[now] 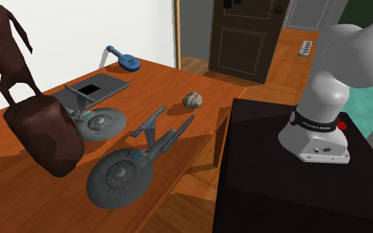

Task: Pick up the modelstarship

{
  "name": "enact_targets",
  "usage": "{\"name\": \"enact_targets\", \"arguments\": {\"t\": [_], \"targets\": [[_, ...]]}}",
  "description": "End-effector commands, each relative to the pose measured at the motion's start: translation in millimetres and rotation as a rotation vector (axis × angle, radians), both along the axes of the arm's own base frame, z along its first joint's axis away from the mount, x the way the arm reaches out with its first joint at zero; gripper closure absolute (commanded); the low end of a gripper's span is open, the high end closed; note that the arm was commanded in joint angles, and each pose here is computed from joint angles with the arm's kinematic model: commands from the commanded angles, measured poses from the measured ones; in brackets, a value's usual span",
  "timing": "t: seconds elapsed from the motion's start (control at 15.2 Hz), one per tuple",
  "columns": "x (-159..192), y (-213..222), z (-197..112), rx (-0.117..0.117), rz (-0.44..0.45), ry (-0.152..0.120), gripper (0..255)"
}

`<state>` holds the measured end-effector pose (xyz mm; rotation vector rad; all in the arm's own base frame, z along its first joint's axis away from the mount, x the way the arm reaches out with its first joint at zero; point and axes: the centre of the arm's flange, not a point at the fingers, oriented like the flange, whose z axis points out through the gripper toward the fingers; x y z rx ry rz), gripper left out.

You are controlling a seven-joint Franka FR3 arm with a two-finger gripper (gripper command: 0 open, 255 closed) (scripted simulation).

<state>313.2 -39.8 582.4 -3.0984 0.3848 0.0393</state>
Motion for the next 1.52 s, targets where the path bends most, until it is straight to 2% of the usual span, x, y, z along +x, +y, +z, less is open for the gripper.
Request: {"name": "enact_targets", "arguments": {"t": [0.0, 0.73, 1.45], "targets": [[0.0, 0.0, 0.0, 0.0, 0.0, 0.0, 0], [116.9, 40.9, -112.5, 0.051, 0.058, 0.211, 0], [205.1, 94.2, -244.4, 0.102, 0.117, 0.422, 0]]}}
